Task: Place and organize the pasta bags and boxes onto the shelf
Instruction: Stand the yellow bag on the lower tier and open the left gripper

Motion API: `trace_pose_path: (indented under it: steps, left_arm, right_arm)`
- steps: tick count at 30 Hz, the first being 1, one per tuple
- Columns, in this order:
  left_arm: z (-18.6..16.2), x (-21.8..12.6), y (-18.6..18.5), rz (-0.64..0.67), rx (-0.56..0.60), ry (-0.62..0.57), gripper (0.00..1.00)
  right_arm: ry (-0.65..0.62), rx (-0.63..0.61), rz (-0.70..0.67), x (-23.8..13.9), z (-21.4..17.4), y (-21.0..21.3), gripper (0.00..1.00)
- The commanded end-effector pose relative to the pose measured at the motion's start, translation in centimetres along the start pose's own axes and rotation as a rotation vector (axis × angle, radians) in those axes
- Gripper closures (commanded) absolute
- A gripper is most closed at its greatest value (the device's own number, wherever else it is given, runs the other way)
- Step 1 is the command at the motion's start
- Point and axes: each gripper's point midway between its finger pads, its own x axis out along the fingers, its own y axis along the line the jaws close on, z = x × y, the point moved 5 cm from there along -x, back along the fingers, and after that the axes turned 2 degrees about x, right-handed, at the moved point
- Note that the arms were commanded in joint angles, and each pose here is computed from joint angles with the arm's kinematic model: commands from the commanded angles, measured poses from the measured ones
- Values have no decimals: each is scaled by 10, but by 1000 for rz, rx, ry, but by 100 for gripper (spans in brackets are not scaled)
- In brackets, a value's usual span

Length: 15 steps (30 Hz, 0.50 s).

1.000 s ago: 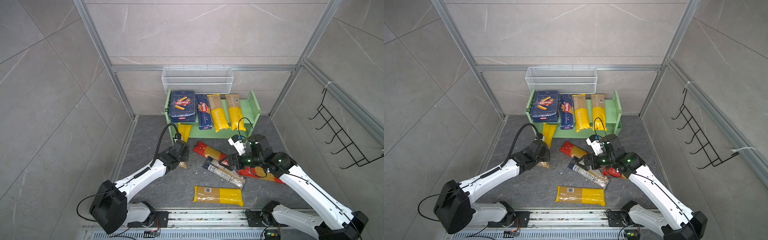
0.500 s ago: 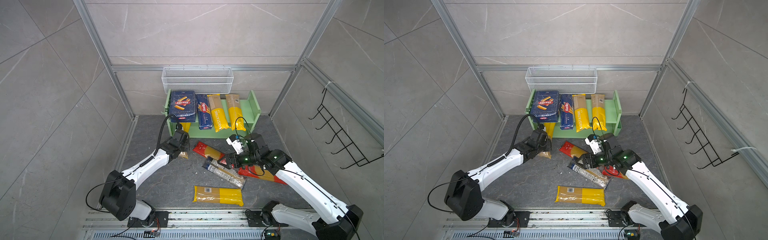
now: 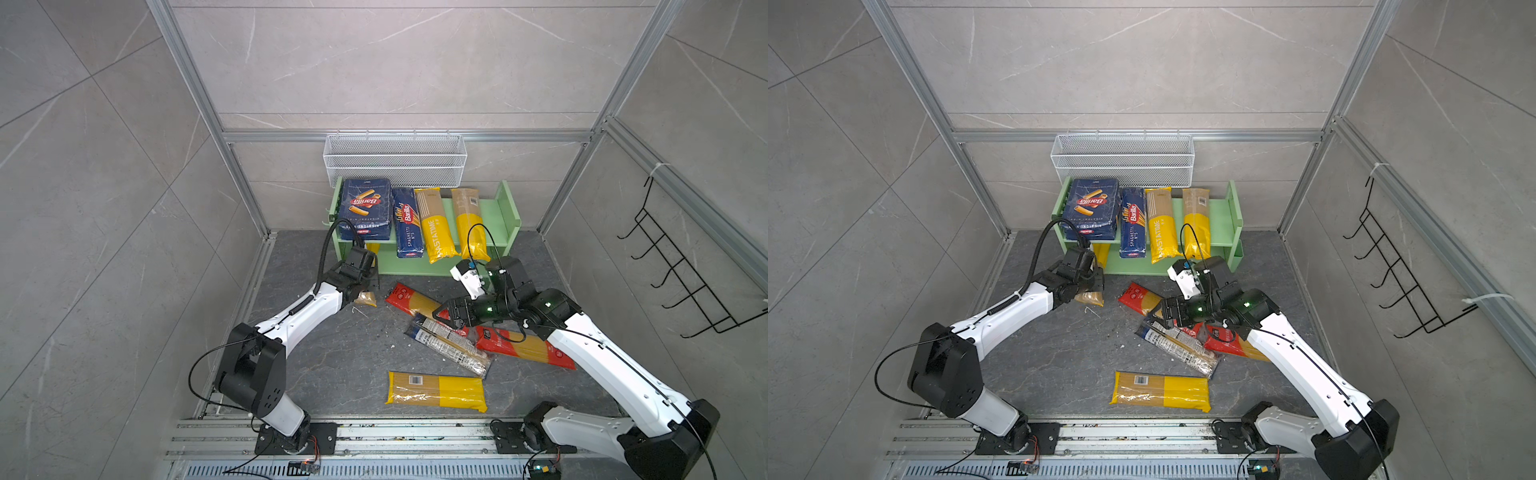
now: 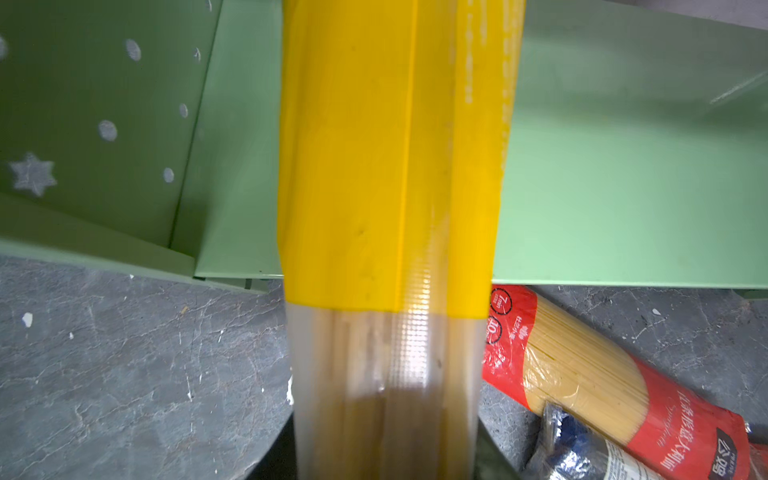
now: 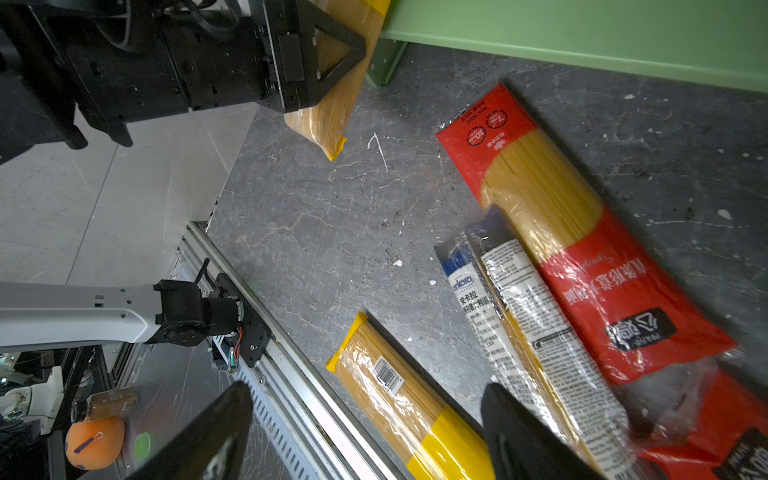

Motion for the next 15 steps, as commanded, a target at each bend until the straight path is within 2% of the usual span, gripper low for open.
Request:
trace_pose_path:
  steps: [1,5,9,15]
  left_arm:
    - [70,-24,-11,-62,-20,-253,100]
    - [72,-21,-8,-51,-30,-257,96]
    - [69,-20,-6,-50,-30,-248,79]
    - [67,-20,-5,-53,-30,-246,68]
  right_arm:
    - [-6,-20,-15,-3,6,2,12]
    - [-6,-18,-17,-3,8,1,12]
    - [-6,-18,-14,-5,9,2,11]
    - [-3,-15,-8,-4,10,3,12]
